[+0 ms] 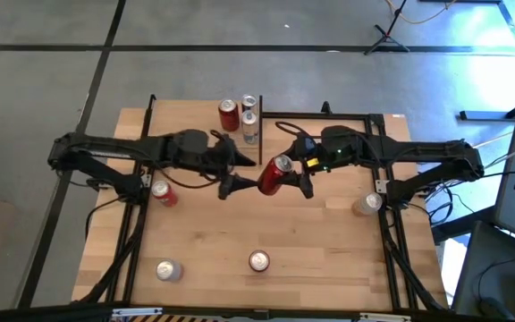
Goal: Place canned beverage on shelf
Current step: Put the red/black soda can on the shelf aligned with the other red/black soda can
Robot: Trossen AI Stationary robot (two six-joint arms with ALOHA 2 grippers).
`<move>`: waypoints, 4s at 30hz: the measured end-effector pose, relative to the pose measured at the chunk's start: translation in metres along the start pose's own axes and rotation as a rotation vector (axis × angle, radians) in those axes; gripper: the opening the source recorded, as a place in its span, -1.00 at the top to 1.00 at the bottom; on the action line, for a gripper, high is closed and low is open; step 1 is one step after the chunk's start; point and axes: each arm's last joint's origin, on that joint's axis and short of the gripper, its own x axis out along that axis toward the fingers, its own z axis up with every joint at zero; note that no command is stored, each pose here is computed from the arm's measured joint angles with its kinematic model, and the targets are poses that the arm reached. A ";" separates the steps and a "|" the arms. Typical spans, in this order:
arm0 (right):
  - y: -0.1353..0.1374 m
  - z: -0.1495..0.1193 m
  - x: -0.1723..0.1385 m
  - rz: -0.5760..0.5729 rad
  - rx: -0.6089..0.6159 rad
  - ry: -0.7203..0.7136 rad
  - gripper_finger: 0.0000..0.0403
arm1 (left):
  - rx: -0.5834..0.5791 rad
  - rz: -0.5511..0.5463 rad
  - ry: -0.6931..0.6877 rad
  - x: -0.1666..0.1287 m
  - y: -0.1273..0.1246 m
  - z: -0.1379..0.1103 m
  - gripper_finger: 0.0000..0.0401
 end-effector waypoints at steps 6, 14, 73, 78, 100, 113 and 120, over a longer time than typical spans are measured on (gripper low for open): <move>0.002 0.008 0.018 -0.030 0.012 0.013 -0.37 | 0.021 0.043 -0.013 -0.056 0.003 0.011 -0.66; -0.001 0.029 0.062 -0.124 -0.009 0.029 -0.37 | 0.057 0.058 0.001 -0.117 0.003 0.009 -0.66; -0.101 0.046 0.157 -0.588 -0.041 0.176 -0.37 | 0.295 0.046 -0.037 -0.176 0.002 0.001 -0.66; -0.103 0.045 0.160 -0.601 -0.043 0.168 -0.37 | 0.295 0.046 -0.037 -0.176 0.002 0.001 -0.66; -0.111 0.036 0.175 -0.662 -0.020 0.150 -0.43 | 0.296 0.037 -0.038 -0.176 0.001 0.001 -0.66; -0.113 0.033 0.180 -0.694 -0.001 0.126 -0.78 | 0.296 0.033 -0.043 -0.176 0.001 0.002 -0.66; -0.112 0.041 0.181 -0.680 0.012 0.042 -0.75 | 0.296 0.033 -0.043 -0.176 0.001 0.002 -0.66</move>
